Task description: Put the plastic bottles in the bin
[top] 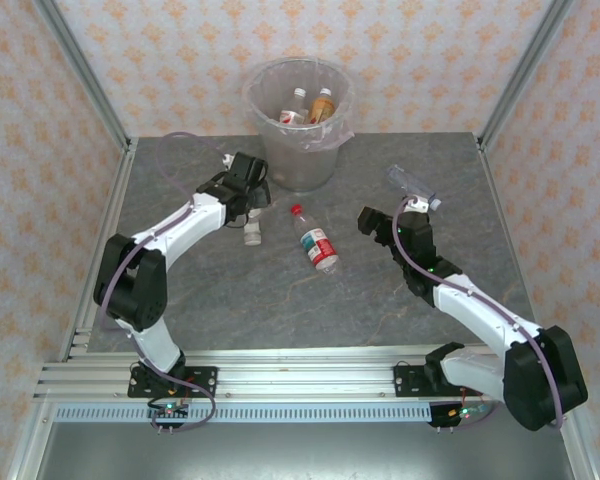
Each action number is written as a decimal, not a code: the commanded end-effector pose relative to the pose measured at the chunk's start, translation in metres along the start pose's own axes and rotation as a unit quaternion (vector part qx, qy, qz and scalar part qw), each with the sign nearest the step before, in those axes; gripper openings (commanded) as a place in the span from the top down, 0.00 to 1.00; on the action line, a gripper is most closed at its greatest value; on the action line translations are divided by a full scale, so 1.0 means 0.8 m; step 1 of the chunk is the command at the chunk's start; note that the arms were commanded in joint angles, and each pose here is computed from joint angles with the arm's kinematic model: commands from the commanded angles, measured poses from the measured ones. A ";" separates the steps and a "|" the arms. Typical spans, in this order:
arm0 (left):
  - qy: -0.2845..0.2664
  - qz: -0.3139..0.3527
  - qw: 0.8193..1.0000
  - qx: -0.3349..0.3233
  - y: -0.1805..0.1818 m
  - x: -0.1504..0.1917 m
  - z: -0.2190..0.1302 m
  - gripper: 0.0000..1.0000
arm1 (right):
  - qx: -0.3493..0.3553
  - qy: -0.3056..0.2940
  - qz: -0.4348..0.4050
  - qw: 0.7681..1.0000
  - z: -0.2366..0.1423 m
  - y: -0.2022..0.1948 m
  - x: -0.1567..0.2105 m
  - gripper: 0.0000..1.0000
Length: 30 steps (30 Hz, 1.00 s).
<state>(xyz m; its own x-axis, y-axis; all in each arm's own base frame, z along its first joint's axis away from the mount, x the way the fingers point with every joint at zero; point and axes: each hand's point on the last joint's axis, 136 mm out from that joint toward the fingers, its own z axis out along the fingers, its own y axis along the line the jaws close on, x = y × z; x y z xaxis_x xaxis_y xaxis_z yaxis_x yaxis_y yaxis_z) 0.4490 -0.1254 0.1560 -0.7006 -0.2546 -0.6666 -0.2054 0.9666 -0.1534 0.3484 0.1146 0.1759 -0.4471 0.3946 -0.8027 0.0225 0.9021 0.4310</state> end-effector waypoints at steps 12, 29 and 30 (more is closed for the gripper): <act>-0.171 -0.051 0.984 0.001 0.015 -0.110 -0.110 1.00 | -0.022 -0.011 -0.001 1.000 -0.001 0.018 -0.015 0.01; -0.278 -0.100 0.941 0.163 -0.052 -0.210 -0.208 1.00 | -0.113 -0.005 -0.005 0.994 -0.011 0.057 -0.013 0.01; -0.284 -0.102 0.938 0.170 -0.056 -0.214 -0.212 1.00 | -0.120 -0.004 -0.006 0.993 -0.013 0.060 -0.013 0.01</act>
<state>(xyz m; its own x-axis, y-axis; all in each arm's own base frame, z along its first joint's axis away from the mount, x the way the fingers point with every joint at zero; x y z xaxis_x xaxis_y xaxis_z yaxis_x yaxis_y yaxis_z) 0.4621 -0.1229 0.3597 -0.2605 -0.4224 -0.8682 -0.0833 0.9057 -0.4156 0.3470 0.1382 0.1840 -0.4778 0.3875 -0.7884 -0.0949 0.8694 0.4848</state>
